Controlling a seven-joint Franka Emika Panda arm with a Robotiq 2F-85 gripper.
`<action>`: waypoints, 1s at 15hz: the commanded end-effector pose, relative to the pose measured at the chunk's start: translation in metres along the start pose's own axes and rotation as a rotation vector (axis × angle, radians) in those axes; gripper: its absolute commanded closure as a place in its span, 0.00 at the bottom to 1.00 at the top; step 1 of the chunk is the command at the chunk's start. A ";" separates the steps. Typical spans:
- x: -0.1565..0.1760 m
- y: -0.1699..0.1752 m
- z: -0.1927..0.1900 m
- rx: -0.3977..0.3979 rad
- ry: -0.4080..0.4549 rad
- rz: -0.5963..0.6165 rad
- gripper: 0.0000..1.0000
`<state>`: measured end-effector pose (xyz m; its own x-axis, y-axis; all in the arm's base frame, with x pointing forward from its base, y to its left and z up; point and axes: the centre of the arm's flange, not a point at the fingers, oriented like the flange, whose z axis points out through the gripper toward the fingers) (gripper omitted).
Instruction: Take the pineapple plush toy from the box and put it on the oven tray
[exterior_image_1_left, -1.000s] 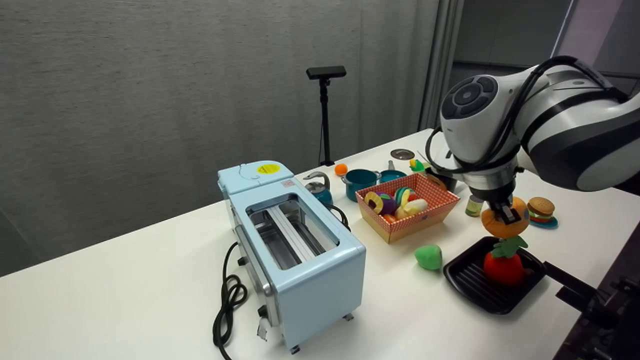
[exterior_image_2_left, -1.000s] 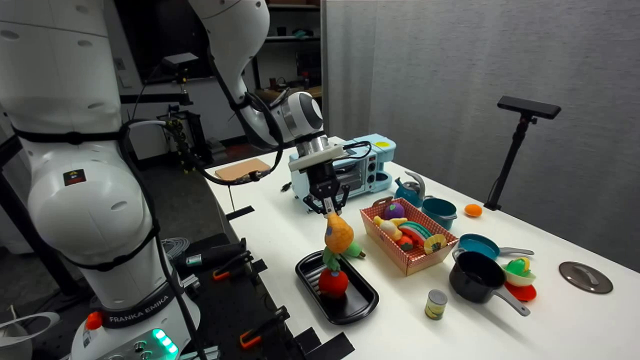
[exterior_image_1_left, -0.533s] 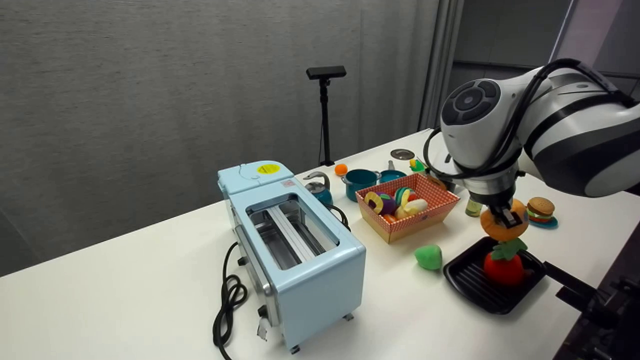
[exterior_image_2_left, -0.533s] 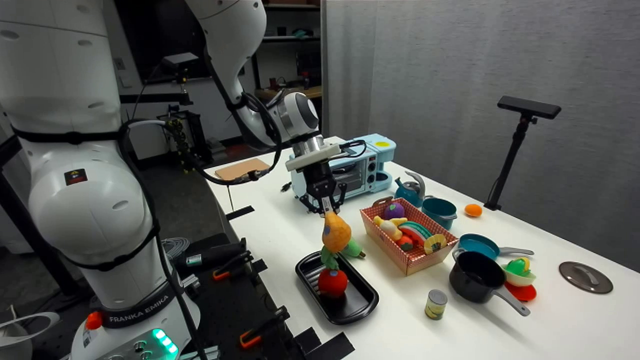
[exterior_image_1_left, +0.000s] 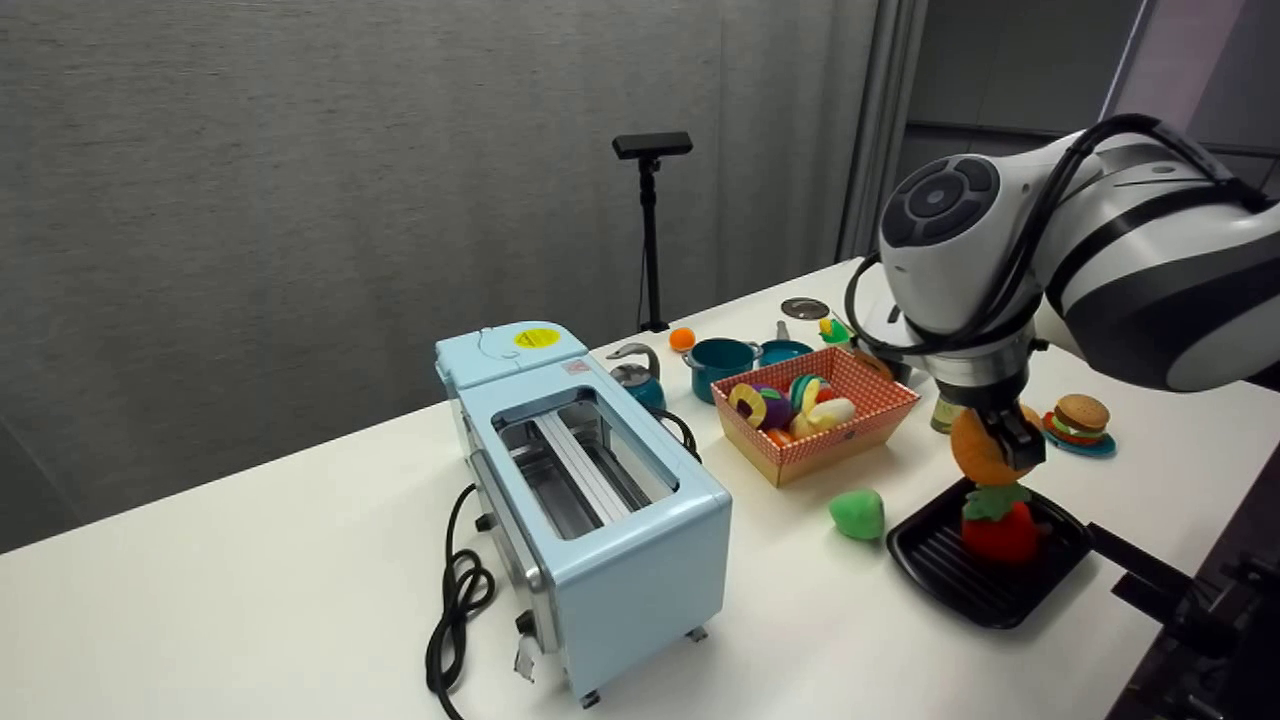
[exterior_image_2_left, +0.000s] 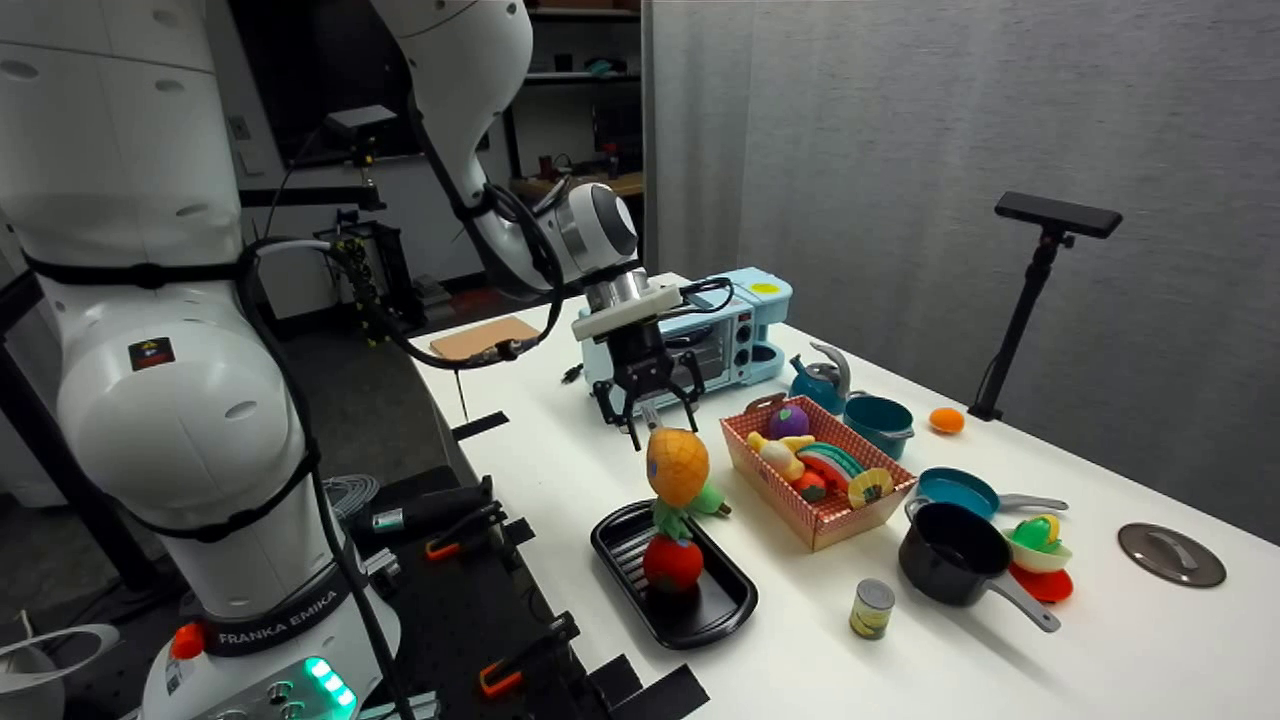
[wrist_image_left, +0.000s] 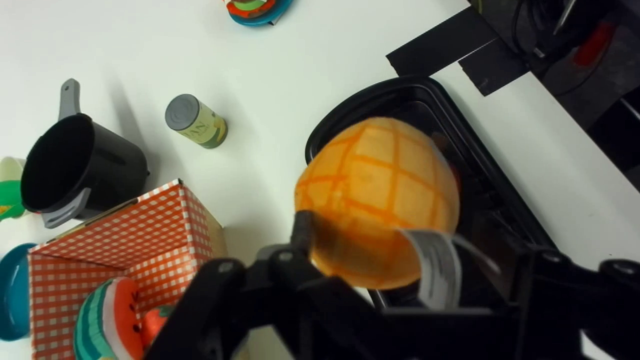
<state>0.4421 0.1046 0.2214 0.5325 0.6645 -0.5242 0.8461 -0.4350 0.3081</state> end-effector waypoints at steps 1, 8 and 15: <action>-0.004 0.000 -0.013 -0.019 -0.009 0.001 0.00; -0.003 0.001 -0.013 -0.021 -0.009 -0.003 0.00; -0.008 0.000 -0.011 0.015 -0.015 -0.020 0.00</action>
<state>0.4434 0.1081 0.2234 0.5289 0.6681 -0.5233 0.8485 -0.4298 0.3089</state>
